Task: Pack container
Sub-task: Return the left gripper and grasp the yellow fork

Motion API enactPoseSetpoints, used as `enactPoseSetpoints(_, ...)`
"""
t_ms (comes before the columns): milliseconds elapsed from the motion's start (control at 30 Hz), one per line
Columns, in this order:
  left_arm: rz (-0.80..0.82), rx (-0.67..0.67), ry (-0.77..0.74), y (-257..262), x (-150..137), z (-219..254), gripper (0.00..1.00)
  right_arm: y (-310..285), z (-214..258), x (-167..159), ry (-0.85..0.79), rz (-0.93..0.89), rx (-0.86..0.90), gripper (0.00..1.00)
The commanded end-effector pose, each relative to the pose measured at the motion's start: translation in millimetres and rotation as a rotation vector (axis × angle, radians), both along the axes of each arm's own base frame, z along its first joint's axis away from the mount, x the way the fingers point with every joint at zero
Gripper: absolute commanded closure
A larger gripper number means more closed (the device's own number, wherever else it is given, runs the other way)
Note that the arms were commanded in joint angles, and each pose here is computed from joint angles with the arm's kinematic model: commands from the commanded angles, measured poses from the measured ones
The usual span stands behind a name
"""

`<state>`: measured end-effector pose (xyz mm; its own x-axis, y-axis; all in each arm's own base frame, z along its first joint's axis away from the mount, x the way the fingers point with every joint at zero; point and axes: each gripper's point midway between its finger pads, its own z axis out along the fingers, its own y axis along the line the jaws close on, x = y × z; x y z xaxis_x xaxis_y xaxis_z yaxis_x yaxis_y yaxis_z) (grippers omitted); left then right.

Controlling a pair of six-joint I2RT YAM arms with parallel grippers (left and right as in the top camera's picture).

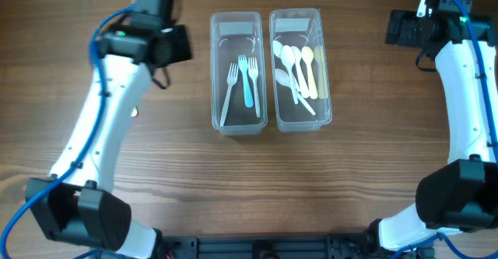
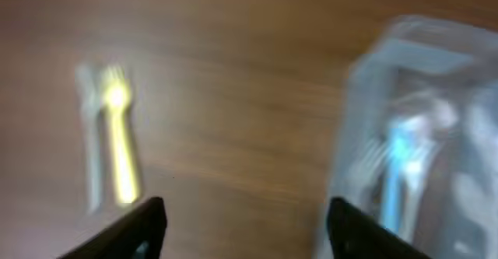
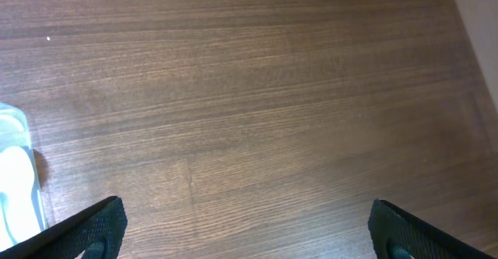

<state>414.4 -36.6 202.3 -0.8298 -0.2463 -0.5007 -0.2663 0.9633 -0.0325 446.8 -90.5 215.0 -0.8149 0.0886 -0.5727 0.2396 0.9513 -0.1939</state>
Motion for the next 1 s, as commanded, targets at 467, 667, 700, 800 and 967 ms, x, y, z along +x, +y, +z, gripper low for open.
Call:
enactPoseSetpoints(467,0.392,0.000,0.123,130,-40,-112,0.29,-2,7,1,-0.012,0.000,-0.021,0.00)
enactPoseSetpoints(667,0.386,-0.027,0.123,130,-29,-139,0.31,-2,7,1,-0.012,0.000,-0.021,0.00)
enactPoseSetpoints(700,0.380,-0.041,0.128,128,-26,-145,0.32,-2,7,1,-0.012,0.000,-0.021,0.00)
enactPoseSetpoints(800,0.363,-0.080,0.136,122,-17,-164,0.34,-2,7,1,-0.012,0.000,-0.021,0.00)
enactPoseSetpoints(967,0.362,-0.082,0.143,123,-9,-185,0.36,-2,7,1,-0.012,0.000,-0.021,0.00)
